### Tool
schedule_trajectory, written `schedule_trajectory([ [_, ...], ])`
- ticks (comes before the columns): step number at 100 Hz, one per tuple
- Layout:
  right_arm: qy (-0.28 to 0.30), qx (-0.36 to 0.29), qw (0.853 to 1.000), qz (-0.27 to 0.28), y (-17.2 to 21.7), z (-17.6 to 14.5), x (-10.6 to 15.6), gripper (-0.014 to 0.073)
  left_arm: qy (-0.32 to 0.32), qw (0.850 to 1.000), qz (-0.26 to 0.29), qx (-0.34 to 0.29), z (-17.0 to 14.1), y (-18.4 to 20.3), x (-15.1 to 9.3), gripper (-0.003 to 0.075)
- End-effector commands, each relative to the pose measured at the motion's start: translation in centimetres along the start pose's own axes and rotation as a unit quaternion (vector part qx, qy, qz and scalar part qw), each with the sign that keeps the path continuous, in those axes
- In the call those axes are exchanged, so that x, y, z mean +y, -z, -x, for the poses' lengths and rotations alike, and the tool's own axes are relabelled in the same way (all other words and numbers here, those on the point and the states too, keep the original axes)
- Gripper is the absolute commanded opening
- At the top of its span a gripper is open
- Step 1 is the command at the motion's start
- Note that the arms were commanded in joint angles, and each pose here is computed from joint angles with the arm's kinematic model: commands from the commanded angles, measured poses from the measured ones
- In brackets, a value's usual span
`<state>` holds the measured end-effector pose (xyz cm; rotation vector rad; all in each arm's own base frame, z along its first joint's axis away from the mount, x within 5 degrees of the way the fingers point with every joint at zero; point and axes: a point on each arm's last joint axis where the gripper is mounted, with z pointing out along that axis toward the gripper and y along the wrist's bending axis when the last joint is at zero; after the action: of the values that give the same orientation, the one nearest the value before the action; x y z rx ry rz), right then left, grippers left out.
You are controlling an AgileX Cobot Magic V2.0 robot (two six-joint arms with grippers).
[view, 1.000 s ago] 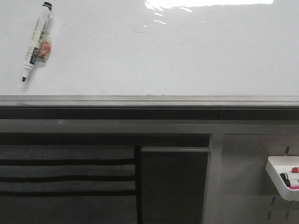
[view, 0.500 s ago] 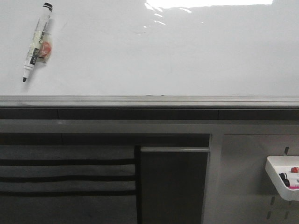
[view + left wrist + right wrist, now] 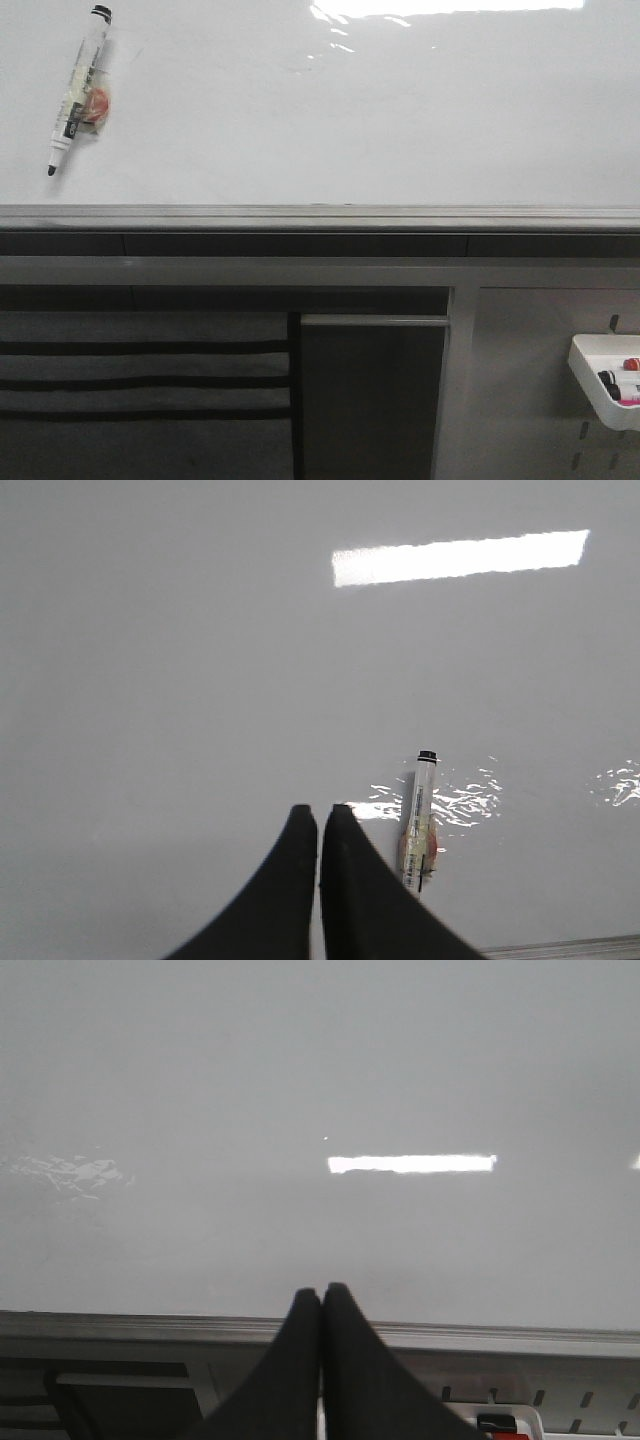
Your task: Write number 3 on whiteboard
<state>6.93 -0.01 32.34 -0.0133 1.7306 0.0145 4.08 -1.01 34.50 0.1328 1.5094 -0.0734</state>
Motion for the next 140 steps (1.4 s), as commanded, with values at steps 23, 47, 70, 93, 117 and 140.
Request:
schedule_trajectory([
  [23,-0.002,-0.040,0.999,0.000,0.1,1.6,0.0,0.0232,0.015,0.999,0.009,-0.037,1.1,-0.3,0.2,0.0237],
  [47,-0.002,-0.040,0.999,0.000,0.1,1.6,0.0,0.0597,0.015,1.000,0.009,-0.026,0.5,-0.5,0.2,0.0546],
  [70,-0.002,-0.040,0.999,0.000,0.1,1.6,0.0,0.0594,0.015,1.000,0.009,-0.026,0.5,-0.5,0.2,0.0545],
  [93,-0.005,-0.043,0.999,0.002,0.1,1.7,0.1,0.0594,0.027,0.999,0.004,-0.022,0.4,-0.5,0.1,0.0545],
  [117,0.035,0.030,0.999,0.008,-0.5,2.1,0.2,0.0593,-0.005,0.996,-0.030,0.082,-0.4,-2.1,-0.3,0.0545],
  [140,0.037,0.105,0.986,0.124,-1.7,4.4,2.4,0.0593,-0.016,0.983,-0.082,0.164,-0.7,-6.3,-0.9,0.0545],
])
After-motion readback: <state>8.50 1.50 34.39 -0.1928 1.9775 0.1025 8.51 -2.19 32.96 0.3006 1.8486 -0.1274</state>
